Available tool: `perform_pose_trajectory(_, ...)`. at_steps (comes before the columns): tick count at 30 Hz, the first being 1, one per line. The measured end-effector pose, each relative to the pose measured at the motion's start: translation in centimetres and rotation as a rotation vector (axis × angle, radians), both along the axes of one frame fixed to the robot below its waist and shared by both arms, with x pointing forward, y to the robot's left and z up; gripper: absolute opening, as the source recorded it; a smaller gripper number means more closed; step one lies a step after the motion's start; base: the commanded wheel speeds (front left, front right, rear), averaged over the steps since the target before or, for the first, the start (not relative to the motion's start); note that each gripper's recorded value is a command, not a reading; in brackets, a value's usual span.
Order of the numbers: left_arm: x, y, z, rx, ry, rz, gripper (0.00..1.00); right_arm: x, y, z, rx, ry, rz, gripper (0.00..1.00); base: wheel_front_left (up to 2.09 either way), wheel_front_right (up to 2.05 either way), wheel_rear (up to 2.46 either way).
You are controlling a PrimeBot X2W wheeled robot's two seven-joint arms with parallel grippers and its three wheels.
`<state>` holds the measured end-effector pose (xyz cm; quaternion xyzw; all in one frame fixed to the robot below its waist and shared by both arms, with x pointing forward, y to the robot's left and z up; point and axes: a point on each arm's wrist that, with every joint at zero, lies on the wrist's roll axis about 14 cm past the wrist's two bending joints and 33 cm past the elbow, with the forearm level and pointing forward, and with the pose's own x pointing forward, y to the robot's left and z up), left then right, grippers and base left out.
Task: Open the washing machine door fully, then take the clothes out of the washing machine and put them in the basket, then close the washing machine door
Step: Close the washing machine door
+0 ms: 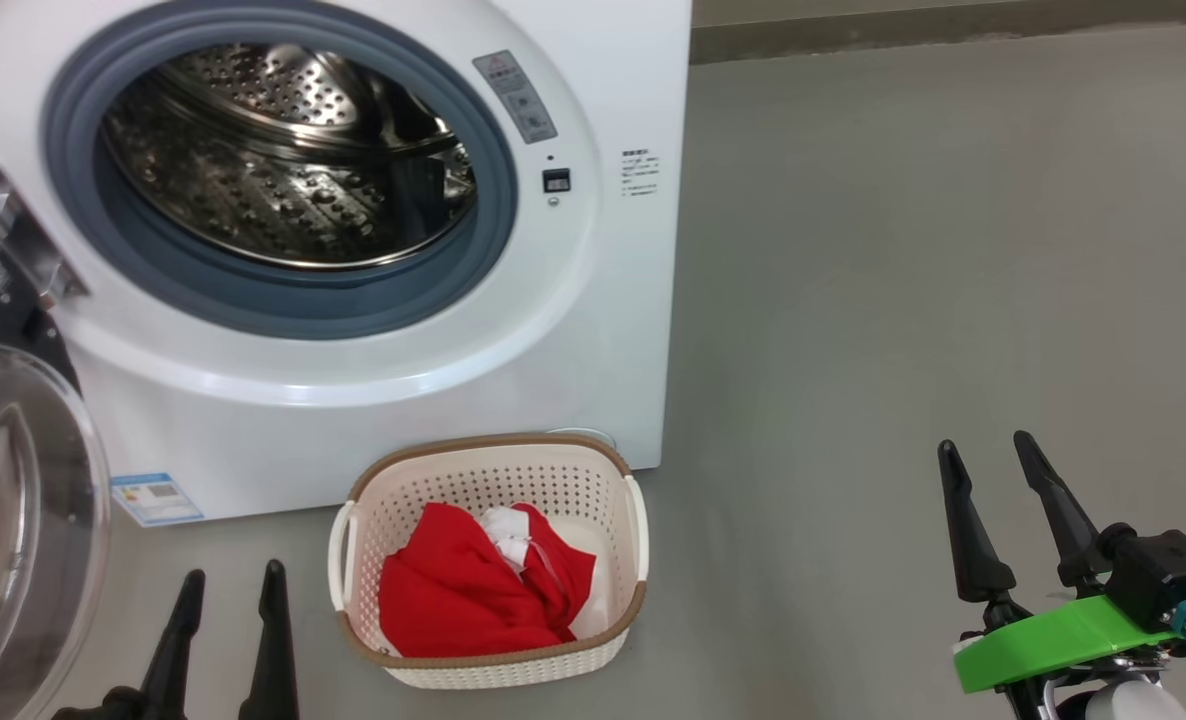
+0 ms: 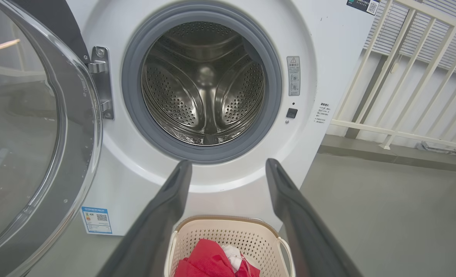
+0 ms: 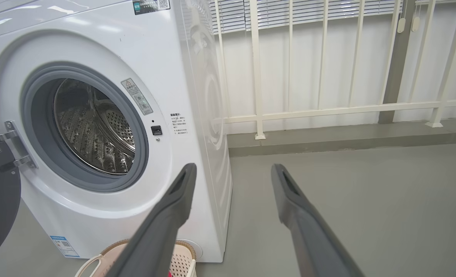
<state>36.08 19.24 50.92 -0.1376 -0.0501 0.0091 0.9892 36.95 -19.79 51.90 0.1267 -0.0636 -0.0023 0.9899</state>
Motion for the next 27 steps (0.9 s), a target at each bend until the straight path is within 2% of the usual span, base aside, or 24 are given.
perform_pose_trajectory(14, -2.8, 4.3, 1.3, 0.010, -0.035, 0.152, 1.00, 2.5, 5.5, -0.3, 0.000, 0.008, 0.160, 1.00, 0.00, 0.00, 0.00)
perform_pose_trajectory(27, -7.8, 9.1, 1.6, 0.041, -0.037, 0.346, 1.00, 4.1, 12.8, -0.1, -0.003, 0.002, 0.363, 1.00, 0.00, 0.00, 0.00)
